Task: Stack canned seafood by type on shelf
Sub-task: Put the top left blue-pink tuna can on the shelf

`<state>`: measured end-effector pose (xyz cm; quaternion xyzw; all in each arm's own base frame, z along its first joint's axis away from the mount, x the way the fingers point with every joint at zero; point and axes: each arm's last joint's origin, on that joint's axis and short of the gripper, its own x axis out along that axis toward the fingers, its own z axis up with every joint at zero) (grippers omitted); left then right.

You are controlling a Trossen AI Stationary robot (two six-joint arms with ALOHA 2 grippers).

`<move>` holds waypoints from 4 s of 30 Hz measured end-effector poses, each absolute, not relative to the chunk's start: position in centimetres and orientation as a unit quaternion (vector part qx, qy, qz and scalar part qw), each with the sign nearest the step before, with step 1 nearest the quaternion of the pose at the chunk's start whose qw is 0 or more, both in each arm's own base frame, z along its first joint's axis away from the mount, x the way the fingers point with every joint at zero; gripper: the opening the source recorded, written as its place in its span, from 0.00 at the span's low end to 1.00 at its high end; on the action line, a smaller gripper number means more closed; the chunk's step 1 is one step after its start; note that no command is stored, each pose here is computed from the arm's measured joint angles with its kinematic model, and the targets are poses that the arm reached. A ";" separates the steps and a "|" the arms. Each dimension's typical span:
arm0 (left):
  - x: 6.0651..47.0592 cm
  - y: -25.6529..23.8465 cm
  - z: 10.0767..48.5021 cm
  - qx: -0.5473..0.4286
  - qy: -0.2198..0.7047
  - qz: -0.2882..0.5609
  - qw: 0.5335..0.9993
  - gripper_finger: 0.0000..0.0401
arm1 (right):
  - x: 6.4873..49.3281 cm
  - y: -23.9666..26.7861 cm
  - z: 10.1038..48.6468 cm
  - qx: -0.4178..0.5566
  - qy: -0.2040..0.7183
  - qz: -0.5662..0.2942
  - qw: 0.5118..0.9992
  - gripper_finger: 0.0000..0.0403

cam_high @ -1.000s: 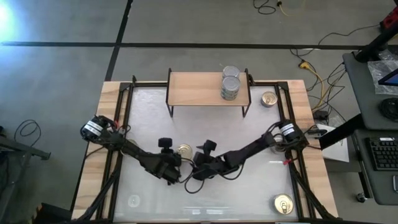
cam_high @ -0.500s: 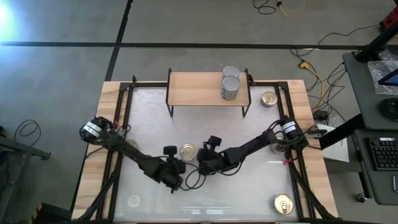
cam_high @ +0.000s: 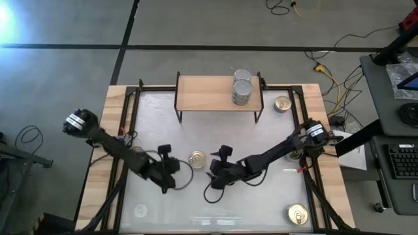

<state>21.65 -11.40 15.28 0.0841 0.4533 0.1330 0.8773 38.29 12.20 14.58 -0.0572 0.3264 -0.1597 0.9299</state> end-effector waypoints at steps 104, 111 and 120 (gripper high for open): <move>22.7 -8.2 7.2 -0.012 0.247 0.044 0.968 0.95 | 40.4 6.9 12.2 0.047 0.334 -0.111 0.935 0.99; 23.1 -8.4 6.8 -0.021 0.221 0.038 0.974 0.95 | 40.8 7.0 11.4 0.050 0.338 -0.113 0.933 0.99; 23.1 -8.5 7.1 -0.054 0.213 0.032 0.975 0.90 | 40.9 7.0 12.7 0.042 0.343 -0.106 0.932 0.99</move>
